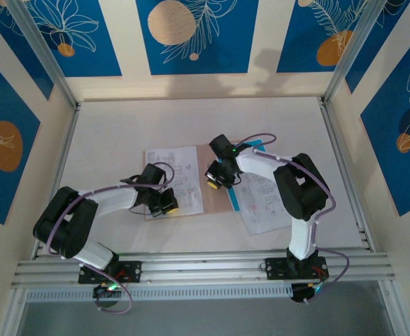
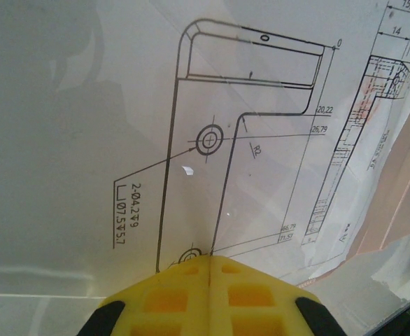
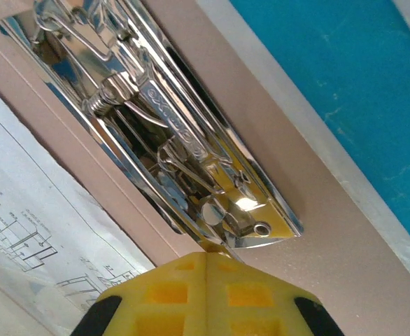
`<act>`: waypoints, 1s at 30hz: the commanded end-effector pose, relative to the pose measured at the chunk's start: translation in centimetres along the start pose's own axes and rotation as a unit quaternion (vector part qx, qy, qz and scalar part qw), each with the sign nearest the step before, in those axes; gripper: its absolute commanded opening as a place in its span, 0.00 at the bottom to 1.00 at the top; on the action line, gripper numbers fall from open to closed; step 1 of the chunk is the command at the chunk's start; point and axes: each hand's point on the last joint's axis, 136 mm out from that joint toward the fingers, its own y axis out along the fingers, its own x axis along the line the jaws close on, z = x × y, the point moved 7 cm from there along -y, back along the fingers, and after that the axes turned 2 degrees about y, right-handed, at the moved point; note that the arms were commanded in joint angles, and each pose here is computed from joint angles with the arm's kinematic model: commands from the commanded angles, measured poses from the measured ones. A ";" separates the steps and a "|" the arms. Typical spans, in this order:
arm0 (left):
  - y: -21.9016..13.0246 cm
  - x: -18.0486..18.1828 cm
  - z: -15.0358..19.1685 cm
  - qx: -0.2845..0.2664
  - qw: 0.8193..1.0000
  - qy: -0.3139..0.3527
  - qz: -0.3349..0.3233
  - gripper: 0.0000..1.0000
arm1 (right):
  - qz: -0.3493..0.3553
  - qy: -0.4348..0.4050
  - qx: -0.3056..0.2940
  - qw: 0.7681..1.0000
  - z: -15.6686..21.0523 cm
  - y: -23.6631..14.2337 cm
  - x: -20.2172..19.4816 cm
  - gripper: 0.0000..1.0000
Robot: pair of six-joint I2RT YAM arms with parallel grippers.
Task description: Put the files into the folder
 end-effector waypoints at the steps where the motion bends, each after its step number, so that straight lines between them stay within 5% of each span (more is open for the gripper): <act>1: 0.5 1.6 1.3 0.021 0.999 -0.016 -0.036 0.00 | 0.037 0.013 -0.008 0.999 0.0 0.5 -0.5 0.00; 30: 0.7 4.4 3.0 0.024 0.994 -0.076 -0.074 0.00 | 0.181 0.007 -0.021 0.983 -1.4 2.9 -3.8 0.00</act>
